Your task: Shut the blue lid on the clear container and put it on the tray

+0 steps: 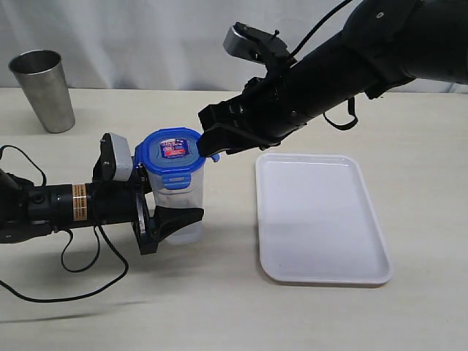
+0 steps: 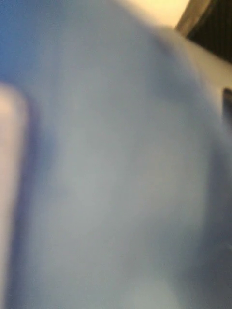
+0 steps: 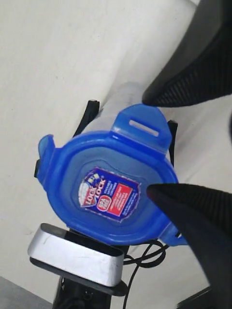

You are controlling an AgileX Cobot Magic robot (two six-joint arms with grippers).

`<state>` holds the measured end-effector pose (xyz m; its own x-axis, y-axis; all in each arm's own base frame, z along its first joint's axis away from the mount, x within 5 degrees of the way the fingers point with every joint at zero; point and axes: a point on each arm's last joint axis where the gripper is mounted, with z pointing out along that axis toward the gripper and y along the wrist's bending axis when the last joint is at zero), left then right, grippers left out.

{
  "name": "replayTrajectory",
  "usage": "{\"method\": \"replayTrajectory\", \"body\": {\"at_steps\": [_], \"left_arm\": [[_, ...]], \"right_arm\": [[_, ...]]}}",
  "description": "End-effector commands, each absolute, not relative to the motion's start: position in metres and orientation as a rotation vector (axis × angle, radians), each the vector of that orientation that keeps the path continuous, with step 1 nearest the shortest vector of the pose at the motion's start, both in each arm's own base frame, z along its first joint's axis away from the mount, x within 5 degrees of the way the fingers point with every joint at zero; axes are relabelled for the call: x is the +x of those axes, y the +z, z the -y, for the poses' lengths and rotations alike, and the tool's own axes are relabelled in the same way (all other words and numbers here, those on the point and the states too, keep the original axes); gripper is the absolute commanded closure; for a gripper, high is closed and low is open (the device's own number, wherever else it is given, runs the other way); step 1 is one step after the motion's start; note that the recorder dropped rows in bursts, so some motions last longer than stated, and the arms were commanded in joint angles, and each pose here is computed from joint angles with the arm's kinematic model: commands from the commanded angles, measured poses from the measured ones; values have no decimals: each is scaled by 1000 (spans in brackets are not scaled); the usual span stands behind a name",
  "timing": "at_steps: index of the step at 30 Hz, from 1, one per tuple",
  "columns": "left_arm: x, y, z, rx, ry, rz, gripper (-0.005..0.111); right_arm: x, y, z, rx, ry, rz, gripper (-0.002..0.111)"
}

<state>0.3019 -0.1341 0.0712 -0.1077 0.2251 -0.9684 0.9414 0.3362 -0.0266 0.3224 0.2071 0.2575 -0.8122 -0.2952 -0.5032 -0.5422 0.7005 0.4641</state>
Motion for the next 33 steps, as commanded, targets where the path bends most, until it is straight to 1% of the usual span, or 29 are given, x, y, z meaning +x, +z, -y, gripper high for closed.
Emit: {"method": "replayTrajectory", "body": {"at_steps": [1, 13, 23, 27, 33], "left_arm": [[304, 76, 136, 1079, -876, -1547, 107], [304, 76, 136, 1079, -876, -1547, 107], [304, 76, 136, 1079, -876, -1547, 107], [304, 77, 135, 1070, -872, -1549, 107], [304, 77, 135, 1071, -873, -1549, 107]], "right_arm": [[321, 255, -208, -660, 882, -2548, 61], [323, 258, -211, -601, 937, -2520, 61], [328, 237, -216, -571, 980, -2585, 61], [328, 234, -217, -591, 982, -2594, 66], [330, 218, -219, -599, 991, -2647, 66]]}}
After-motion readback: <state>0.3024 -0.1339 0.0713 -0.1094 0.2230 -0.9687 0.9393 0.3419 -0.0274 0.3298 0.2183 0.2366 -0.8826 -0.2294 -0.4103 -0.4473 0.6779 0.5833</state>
